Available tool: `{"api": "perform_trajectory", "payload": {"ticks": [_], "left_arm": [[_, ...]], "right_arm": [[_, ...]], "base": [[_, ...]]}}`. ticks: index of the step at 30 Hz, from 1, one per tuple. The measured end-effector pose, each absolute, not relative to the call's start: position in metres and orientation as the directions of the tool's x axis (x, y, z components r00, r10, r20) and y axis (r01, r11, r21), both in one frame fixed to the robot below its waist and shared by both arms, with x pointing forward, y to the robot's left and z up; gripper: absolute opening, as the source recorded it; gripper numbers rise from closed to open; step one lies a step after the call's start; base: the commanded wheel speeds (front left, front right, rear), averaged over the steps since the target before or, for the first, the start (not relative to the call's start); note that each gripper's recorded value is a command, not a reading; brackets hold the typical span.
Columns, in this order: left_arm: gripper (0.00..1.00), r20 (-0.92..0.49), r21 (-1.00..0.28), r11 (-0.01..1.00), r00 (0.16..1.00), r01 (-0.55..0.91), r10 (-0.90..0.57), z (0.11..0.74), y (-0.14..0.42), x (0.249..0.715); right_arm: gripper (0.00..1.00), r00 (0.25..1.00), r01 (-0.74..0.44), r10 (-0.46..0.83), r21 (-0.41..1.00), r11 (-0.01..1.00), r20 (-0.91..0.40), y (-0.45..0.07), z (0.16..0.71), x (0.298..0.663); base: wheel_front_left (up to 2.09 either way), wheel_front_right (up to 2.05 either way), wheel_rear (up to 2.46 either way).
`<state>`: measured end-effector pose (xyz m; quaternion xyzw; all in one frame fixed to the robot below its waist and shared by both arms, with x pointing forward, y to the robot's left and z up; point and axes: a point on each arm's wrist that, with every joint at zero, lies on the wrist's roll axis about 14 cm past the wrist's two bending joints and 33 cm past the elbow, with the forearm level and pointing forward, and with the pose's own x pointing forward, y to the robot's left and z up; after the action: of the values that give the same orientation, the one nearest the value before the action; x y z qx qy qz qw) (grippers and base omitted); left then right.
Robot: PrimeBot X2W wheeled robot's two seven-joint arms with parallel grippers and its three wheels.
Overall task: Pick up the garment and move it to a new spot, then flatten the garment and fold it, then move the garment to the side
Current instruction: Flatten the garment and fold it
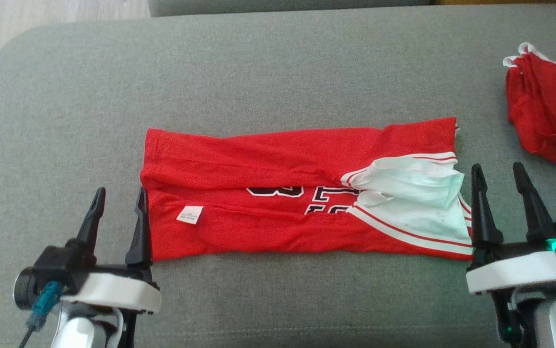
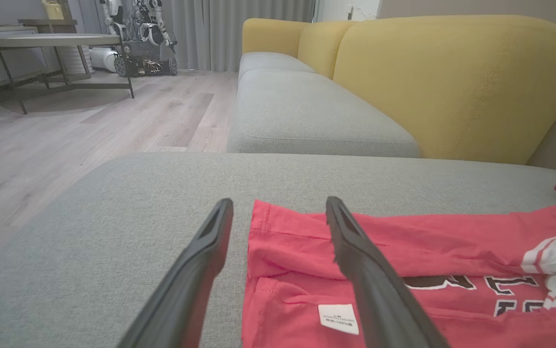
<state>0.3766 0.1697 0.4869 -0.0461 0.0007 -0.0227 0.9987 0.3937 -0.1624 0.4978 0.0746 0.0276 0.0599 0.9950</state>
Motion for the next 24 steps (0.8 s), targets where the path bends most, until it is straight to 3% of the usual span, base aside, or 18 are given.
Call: {"api": "perform_trajectory", "payload": {"ticks": [24], "left_arm": [[1.00,-0.011,-0.064,0.996,0.998,0.059,-0.060,0.482,0.168,0.360]], "right_arm": [[1.00,0.992,-0.096,0.107,0.146,0.985,-0.073,-0.166,0.491,0.379]], "base": [[0.00,0.00,0.00]]}}
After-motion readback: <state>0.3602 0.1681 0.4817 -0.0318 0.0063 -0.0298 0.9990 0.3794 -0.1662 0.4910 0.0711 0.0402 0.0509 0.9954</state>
